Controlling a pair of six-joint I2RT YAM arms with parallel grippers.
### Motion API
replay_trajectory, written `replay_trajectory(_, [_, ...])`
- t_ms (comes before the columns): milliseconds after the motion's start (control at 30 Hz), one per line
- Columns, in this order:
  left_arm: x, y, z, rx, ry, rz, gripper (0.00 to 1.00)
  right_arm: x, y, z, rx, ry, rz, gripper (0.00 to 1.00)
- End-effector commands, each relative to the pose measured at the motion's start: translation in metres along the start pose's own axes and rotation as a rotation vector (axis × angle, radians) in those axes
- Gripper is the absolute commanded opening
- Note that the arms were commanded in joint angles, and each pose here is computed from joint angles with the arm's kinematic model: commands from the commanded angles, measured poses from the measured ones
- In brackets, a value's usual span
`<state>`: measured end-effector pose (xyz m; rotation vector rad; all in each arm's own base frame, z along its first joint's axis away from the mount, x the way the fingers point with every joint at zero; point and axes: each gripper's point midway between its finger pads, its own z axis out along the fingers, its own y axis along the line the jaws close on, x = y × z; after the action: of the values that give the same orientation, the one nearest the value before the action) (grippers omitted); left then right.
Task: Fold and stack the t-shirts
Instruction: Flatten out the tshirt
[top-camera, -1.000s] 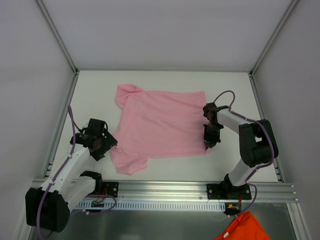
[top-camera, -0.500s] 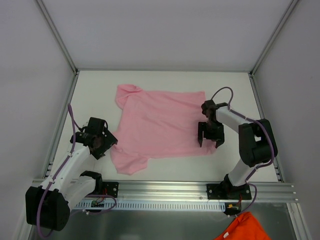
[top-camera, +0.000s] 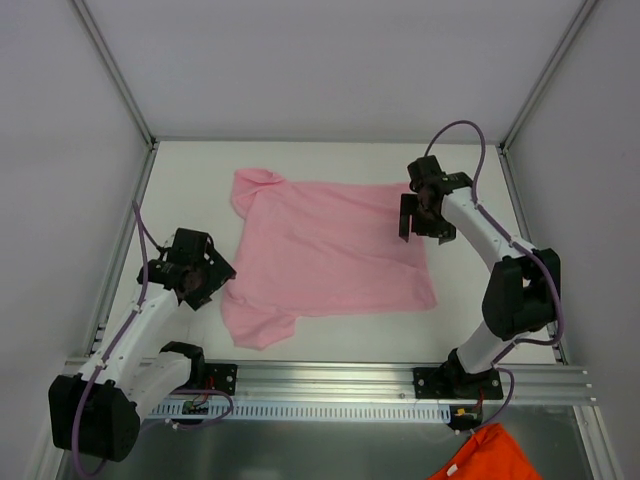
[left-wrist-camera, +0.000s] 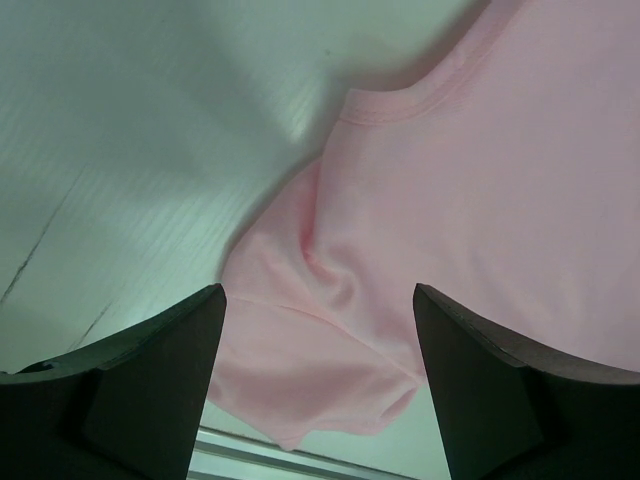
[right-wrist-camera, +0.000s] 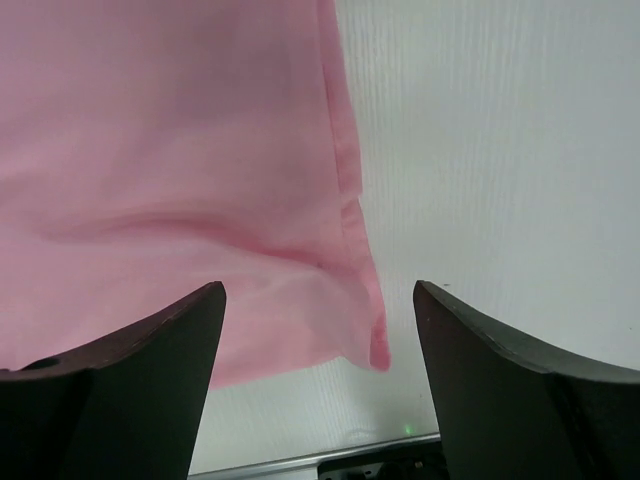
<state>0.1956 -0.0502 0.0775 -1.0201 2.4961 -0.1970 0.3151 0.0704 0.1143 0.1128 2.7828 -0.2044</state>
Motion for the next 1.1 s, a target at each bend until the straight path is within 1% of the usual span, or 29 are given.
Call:
replay_trajectory(0, [-0.011, -0.036, -0.013, 0.154, -0.018, 0.037, 0.77, -0.004, 0.01, 0.006, -0.031, 0.054, -0.023, 0.81])
replay_trajectory(33, [-0.003, -0.044, -0.016, 0.208, 0.026, 0.055, 0.78, -0.007, 0.015, 0.007, -0.059, 0.052, -0.026, 0.76])
replay_trajectory(67, [-0.003, -0.058, -0.018, 0.278, 0.03, 0.07, 0.78, -0.005, 0.023, 0.009, -0.1, 0.071, -0.023, 0.7])
replay_trajectory(133, [0.009, -0.064, -0.016, 0.328, 0.089, 0.092, 0.78, -0.004, 0.029, 0.016, -0.133, 0.099, -0.008, 0.52])
replay_trajectory(167, [0.018, -0.068, -0.015, 0.355, 0.139, 0.106, 0.8, -0.003, 0.032, 0.018, -0.148, 0.114, 0.002, 0.46])
replay_trajectory(233, [0.026, -0.07, -0.01, 0.381, 0.174, 0.12, 0.81, 0.0, 0.042, 0.022, -0.196, 0.141, 0.005, 0.4])
replay_trajectory(267, [0.029, -0.069, -0.009, 0.383, 0.185, 0.125, 0.81, -0.001, 0.042, 0.023, -0.2, 0.139, 0.006, 0.35])
replay_trajectory(300, [0.03, -0.068, -0.008, 0.38, 0.184, 0.129, 0.81, 0.001, 0.048, 0.022, -0.234, 0.153, 0.007, 0.32])
replay_trajectory(333, [0.031, -0.066, -0.008, 0.381, 0.183, 0.138, 0.81, 0.001, 0.049, 0.024, -0.235, 0.16, 0.006, 0.29])
replay_trajectory(367, [0.034, -0.067, -0.008, 0.39, 0.195, 0.144, 0.81, 0.0, 0.049, 0.025, -0.234, 0.159, 0.003, 0.2])
replay_trajectory(433, [0.04, -0.069, -0.006, 0.411, 0.227, 0.163, 0.81, -0.001, 0.049, 0.025, -0.233, 0.164, 0.003, 0.13])
replay_trajectory(467, [0.045, -0.068, -0.002, 0.399, 0.266, 0.163, 0.81, 0.0, 0.05, 0.027, -0.231, 0.169, 0.002, 0.11])
replay_trajectory(500, [0.053, -0.068, -0.001, 0.412, 0.31, 0.166, 0.81, 0.0, 0.05, 0.027, -0.235, 0.172, -0.003, 0.11])
replay_trajectory(567, [0.062, -0.065, 0.006, 0.391, 0.357, 0.165, 0.81, -0.003, 0.051, 0.026, -0.24, 0.17, -0.005, 0.1])
replay_trajectory(733, [0.073, -0.053, 0.018, 0.324, 0.412, 0.154, 0.82, -0.008, 0.05, 0.022, -0.236, 0.158, -0.021, 0.09])
replay_trajectory(833, [0.071, -0.046, 0.022, 0.276, 0.402, 0.141, 0.82, -0.009, 0.05, 0.023, -0.235, 0.166, -0.033, 0.09])
replay_trajectory(867, [0.069, -0.039, 0.024, 0.22, 0.388, 0.13, 0.82, -0.009, 0.05, 0.025, -0.234, 0.17, -0.034, 0.09])
replay_trajectory(900, [0.07, -0.037, 0.022, 0.208, 0.397, 0.129, 0.83, -0.009, 0.05, 0.027, -0.232, 0.173, -0.033, 0.09])
replay_trajectory(1000, [0.067, -0.019, 0.024, 0.098, 0.375, 0.101, 0.84, -0.011, 0.047, 0.033, -0.226, 0.188, -0.022, 0.09])
replay_trajectory(1067, [0.063, -0.013, 0.025, 0.057, 0.35, 0.084, 0.84, -0.013, 0.048, 0.036, -0.231, 0.192, -0.014, 0.09])
